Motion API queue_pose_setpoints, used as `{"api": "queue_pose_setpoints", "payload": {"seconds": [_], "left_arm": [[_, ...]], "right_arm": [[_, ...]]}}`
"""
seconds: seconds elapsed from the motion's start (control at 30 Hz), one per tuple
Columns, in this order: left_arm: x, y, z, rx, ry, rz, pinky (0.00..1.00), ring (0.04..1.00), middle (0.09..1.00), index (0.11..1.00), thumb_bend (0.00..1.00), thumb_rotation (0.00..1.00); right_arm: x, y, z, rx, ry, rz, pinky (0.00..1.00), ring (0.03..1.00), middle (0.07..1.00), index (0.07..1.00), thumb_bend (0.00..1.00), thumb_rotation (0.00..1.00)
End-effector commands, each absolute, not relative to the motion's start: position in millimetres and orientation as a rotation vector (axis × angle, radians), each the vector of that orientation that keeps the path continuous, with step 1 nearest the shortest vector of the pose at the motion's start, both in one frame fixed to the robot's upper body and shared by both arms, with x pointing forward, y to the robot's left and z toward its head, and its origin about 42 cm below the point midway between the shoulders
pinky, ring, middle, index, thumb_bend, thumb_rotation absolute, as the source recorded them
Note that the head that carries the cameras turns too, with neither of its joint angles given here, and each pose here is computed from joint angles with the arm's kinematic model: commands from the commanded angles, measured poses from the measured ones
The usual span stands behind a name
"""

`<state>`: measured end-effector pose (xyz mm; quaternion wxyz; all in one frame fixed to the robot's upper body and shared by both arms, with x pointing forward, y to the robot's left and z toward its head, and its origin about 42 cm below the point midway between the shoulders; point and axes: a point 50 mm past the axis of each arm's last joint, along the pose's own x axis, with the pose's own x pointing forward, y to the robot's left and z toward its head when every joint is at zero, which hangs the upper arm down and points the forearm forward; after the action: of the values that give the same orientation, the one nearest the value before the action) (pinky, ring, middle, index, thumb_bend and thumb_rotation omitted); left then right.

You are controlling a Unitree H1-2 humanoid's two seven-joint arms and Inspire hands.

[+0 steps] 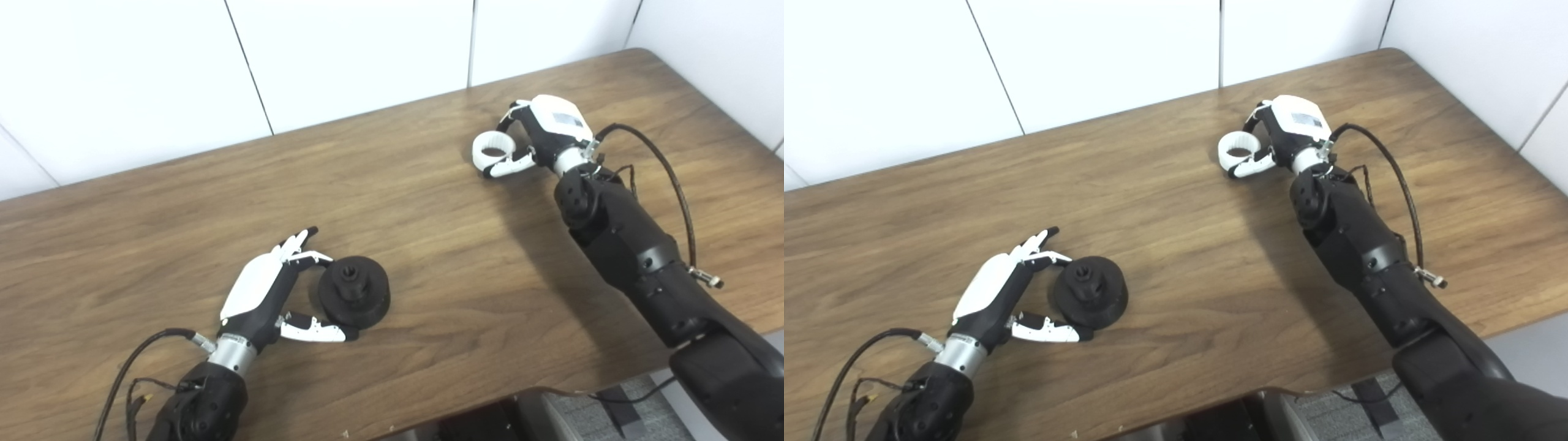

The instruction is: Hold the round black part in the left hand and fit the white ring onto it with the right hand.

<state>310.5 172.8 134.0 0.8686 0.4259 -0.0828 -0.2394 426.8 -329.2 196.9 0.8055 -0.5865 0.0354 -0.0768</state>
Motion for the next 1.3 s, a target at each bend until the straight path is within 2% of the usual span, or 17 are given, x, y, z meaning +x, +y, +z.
{"api": "queue_pose_setpoints", "payload": {"seconds": [0.0, 0.2, 0.23, 0.27, 0.37, 0.6, 0.73, 0.83, 0.93, 1.27], "left_arm": [[315.8, 172.4, 148.6, 0.901, -0.221, -0.479, 1.00, 1.000, 1.000, 0.612, 0.92, 0.33], [315.7, 171.6, 149.6, 0.900, -0.225, -0.478, 1.00, 1.000, 1.000, 0.610, 0.92, 0.34], [315.7, 171.5, 149.8, 0.900, -0.225, -0.478, 1.00, 1.000, 1.000, 0.610, 0.91, 0.34], [315.7, 171.5, 149.8, 0.900, -0.226, -0.479, 1.00, 1.000, 1.000, 0.610, 0.91, 0.34], [315.6, 171.2, 150.2, 0.902, -0.227, -0.479, 1.00, 1.000, 1.000, 0.610, 0.91, 0.34], [318.0, 171.0, 150.0, 0.903, -0.227, -0.472, 1.00, 1.000, 1.000, 0.609, 0.91, 0.34], [320.0, 170.8, 150.4, 0.903, -0.224, -0.473, 1.00, 1.000, 1.000, 0.609, 0.91, 0.34], [320.5, 170.7, 150.1, 0.903, -0.222, -0.473, 1.00, 1.000, 1.000, 0.609, 0.92, 0.33], [321.0, 171.2, 150.4, 0.904, -0.219, -0.473, 1.00, 1.000, 1.000, 0.609, 0.91, 0.33], [321.7, 168.4, 152.0, 0.906, -0.236, -0.474, 1.00, 1.000, 1.000, 0.606, 0.92, 0.34]], "right_arm": [[435.9, -326.9, 221.6, -1.258, -0.028, -0.202, 0.75, 0.836, 0.884, 0.608, 0.74, 0.29], [435.4, -328.3, 222.0, -1.247, -0.047, -0.204, 0.76, 0.834, 0.873, 0.590, 0.71, 0.26], [435.2, -328.2, 221.9, -1.245, -0.050, -0.205, 0.75, 0.826, 0.870, 0.567, 0.67, 0.24], [435.0, -328.2, 221.7, -1.244, -0.052, -0.206, 0.74, 0.822, 0.867, 0.523, 0.58, 0.19], [433.7, -328.1, 222.1, -1.233, -0.064, -0.208, 0.75, 0.821, 0.863, 0.496, 0.53, 0.16], [424.5, -326.0, 238.4, -1.219, -0.136, -0.238, 0.72, 0.818, 0.857, 0.491, 0.52, 0.16], [416.4, -322.7, 253.2, -1.206, -0.189, -0.276, 0.78, 0.812, 0.860, 0.492, 0.52, 0.16], [409.3, -319.5, 266.2, -1.188, -0.224, -0.291, 0.85, 0.846, 0.875, 0.493, 0.52, 0.16], [401.3, -315.8, 279.8, -1.174, -0.261, -0.307, 0.86, 0.859, 0.884, 0.493, 0.52, 0.16], [387.9, -310.3, 296.4, -1.190, -0.317, -0.327, 0.79, 0.855, 0.883, 0.494, 0.52, 0.16]]}}
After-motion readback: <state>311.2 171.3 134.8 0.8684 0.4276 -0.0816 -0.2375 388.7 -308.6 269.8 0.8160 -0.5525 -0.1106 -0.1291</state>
